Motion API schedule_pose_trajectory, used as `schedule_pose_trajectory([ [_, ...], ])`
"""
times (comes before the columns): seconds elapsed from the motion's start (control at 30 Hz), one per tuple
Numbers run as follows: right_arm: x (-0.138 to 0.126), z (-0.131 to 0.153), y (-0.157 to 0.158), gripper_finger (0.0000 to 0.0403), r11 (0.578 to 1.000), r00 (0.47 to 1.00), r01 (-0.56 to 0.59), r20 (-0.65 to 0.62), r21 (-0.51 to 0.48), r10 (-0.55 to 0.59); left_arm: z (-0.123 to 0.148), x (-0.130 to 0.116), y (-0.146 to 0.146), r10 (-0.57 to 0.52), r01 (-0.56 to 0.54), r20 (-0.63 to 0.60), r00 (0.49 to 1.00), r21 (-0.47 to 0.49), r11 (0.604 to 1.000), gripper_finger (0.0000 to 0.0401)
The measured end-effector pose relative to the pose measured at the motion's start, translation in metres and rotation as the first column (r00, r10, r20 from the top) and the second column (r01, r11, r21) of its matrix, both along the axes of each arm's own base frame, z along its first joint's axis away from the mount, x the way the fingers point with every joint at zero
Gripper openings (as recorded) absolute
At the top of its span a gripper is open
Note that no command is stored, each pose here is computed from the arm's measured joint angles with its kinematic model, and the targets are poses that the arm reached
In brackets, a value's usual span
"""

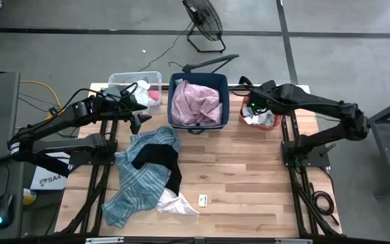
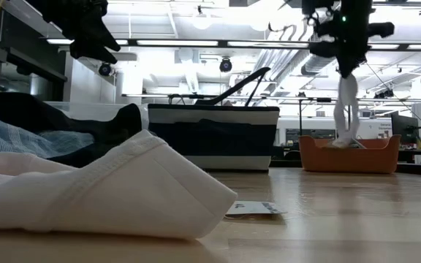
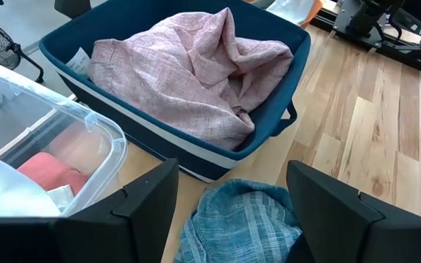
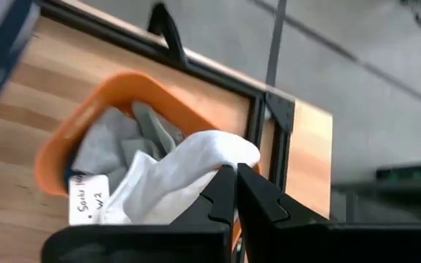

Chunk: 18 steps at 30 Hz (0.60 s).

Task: Pick & Place Cloths
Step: Put the white sock into the orange bin

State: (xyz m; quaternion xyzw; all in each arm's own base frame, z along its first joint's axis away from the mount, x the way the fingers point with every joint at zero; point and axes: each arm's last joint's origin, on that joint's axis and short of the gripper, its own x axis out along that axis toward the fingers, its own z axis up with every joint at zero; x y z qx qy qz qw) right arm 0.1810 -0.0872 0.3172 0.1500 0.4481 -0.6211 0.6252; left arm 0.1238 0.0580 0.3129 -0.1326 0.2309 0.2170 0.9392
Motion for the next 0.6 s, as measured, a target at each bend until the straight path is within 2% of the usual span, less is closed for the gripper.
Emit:
schedule_pose_trajectory([
  [0.17,-0.006,-0.014,-0.005,0.0004,0.995,0.995,0.101,0.003,0.025,-0.101,0.0,0.0,0.0,0.0,0.0,-0.005,1.0,-0.002,1.0,0.0251],
  [0.37,-0.011,-0.014,-0.015,0.0004,0.984,0.987,0.159,-0.017,-0.075,-0.16,0.0,0.0,0.0,0.0,0.0,-0.004,1.0,-0.002,1.0,0.0251],
  [0.6,-0.004,-0.011,-0.026,0.0004,0.979,0.992,0.123,0.019,-0.165,-0.121,0.0,0.0,0.0,0.0,0.0,-0.005,1.0,-0.003,1.0,0.0251],
])
